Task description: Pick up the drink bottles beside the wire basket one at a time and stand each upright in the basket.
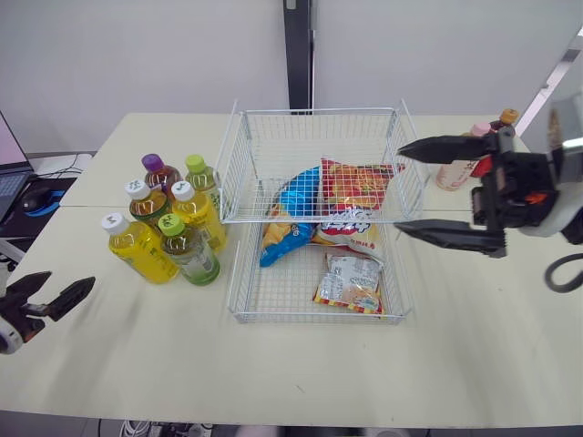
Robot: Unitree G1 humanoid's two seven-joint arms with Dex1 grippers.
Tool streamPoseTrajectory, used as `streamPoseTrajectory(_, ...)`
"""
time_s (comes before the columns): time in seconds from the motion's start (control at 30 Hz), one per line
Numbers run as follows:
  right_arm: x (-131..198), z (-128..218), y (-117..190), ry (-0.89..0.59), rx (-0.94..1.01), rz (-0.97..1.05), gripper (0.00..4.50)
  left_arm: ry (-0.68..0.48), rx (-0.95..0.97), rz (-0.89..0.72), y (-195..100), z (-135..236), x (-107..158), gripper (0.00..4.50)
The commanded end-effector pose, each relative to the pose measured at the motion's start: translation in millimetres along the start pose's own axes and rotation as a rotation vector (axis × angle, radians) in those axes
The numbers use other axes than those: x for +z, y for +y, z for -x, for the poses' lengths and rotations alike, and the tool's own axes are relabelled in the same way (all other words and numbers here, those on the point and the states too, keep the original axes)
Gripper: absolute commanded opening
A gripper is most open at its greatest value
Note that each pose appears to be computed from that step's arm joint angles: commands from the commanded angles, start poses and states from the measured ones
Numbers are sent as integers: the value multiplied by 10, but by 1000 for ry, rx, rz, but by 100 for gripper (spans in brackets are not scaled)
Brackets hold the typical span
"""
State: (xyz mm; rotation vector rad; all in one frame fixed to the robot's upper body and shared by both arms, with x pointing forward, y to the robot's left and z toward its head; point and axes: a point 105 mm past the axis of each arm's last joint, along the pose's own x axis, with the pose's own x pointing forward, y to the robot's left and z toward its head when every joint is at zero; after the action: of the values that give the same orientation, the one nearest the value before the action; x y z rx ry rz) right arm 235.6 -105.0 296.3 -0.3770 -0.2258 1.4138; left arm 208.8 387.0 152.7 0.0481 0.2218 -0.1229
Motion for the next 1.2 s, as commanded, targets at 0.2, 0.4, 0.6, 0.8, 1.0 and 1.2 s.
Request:
streamPoseTrajectory(0.2,-46,-130,-45,-57,42,22,450,-201,-53,-19,-411,54,556,444)
streamPoseTrajectory(0.4,-27,-193,-42,-60,54,29,450,-208,-53,-37,-400,-92,662,444)
streamPoseTrajectory(0.6,-8,-211,-51,-60,52,31,450,-220,-84,-46,-440,-317,782,444)
streamPoseTrajectory(0.8,-1,-214,-74,-59,41,34,450,-228,-88,-73,-487,-492,827,444)
streamPoseTrajectory(1.0,4,-224,-82,-61,40,30,450,-250,-71,-71,-504,-595,854,444)
streamPoseTrajectory(1.2,5,-227,-109,-61,38,23,450,-231,-63,-69,-481,-645,782,444)
